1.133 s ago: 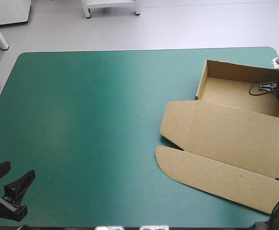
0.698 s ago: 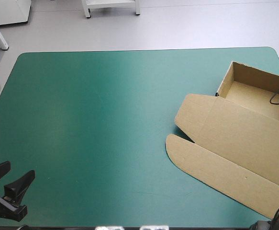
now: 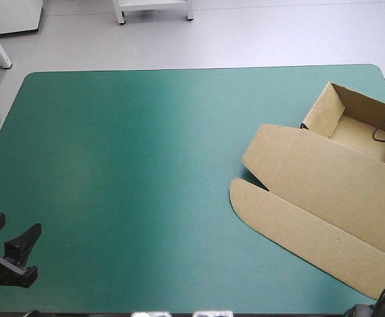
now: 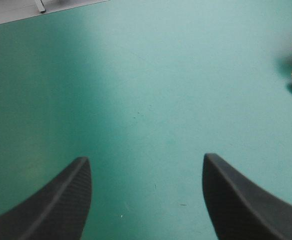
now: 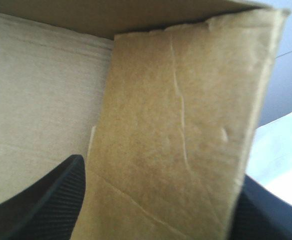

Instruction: Fold the box

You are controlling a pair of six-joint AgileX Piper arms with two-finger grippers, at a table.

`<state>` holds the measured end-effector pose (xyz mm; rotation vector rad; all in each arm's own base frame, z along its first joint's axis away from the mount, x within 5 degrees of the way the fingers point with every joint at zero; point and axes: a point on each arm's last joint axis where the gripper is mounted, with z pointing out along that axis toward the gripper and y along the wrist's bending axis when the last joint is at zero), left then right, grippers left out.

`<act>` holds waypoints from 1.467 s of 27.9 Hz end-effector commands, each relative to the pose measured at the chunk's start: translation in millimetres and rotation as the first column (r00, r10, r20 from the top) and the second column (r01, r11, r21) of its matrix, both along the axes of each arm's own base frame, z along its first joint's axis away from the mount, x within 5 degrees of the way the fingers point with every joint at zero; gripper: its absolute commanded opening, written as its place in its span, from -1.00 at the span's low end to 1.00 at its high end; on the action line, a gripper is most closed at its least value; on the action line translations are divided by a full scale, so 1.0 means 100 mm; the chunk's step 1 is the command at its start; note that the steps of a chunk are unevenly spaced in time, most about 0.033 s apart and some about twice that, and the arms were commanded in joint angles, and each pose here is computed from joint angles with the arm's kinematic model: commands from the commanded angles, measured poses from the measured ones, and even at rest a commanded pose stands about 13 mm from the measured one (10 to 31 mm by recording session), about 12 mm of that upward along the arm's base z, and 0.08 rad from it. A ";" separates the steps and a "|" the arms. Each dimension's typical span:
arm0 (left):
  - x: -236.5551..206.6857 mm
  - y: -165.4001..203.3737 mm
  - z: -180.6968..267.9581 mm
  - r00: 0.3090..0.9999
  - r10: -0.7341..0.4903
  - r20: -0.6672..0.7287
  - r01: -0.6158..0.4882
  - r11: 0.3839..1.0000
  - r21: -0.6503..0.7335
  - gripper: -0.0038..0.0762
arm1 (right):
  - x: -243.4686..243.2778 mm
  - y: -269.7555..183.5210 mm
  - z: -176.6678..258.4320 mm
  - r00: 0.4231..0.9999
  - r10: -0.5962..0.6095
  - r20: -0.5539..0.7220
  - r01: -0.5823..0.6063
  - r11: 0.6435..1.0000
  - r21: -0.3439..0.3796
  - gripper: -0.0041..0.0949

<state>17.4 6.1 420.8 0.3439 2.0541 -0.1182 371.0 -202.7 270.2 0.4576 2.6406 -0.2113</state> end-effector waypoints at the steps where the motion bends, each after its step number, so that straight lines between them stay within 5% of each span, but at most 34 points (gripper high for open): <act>1: 0.05 0.03 0.02 0.999 0.040 -0.023 -0.039 0.998 0.049 0.24 | -0.15 0.15 0.71 0.983 0.034 0.182 -0.017 0.995 -0.097 0.31; 5: 0.08 0.13 0.05 0.992 0.117 0.035 -0.121 0.985 0.123 0.24 | -0.31 0.61 1.19 0.949 0.134 0.284 -0.113 0.990 -0.089 0.26; 9: 0.10 0.16 0.08 0.988 0.139 0.071 -0.147 0.980 0.136 0.24 | -0.49 0.98 1.53 0.922 0.232 0.310 -0.176 0.964 -0.198 0.20; 13: 0.10 0.18 0.08 0.982 0.175 0.074 -0.182 0.977 0.114 0.24 | -0.70 1.38 1.66 0.886 0.297 0.356 -0.305 0.952 -0.034 0.19; 16: 0.10 0.18 0.09 0.981 0.179 0.080 -0.187 0.976 0.108 0.24 | -0.94 1.86 1.74 0.816 0.414 0.404 -0.456 0.890 0.009 0.12; 23: 0.21 0.10 -0.04 0.984 0.162 0.074 -0.169 0.982 0.091 0.18 | -1.65 2.62 1.59 0.600 0.626 0.498 -0.677 0.729 -0.102 0.04; 27: 0.30 0.05 -0.24 0.988 0.152 0.022 -0.154 0.982 0.111 0.14 | -2.11 2.73 1.48 0.470 0.691 0.550 -0.739 0.649 -0.184 -0.01; 31: 0.33 -0.03 -0.40 0.995 0.096 0.036 -0.098 0.994 0.057 0.14 | -2.51 2.70 1.24 0.403 0.724 0.559 -0.785 0.588 -0.195 -0.07; 41: 0.09 -0.03 -0.83 0.992 0.022 0.124 -0.012 0.997 -0.078 0.06 | -3.23 2.41 0.64 0.343 0.659 0.669 -0.781 0.596 -0.186 -0.17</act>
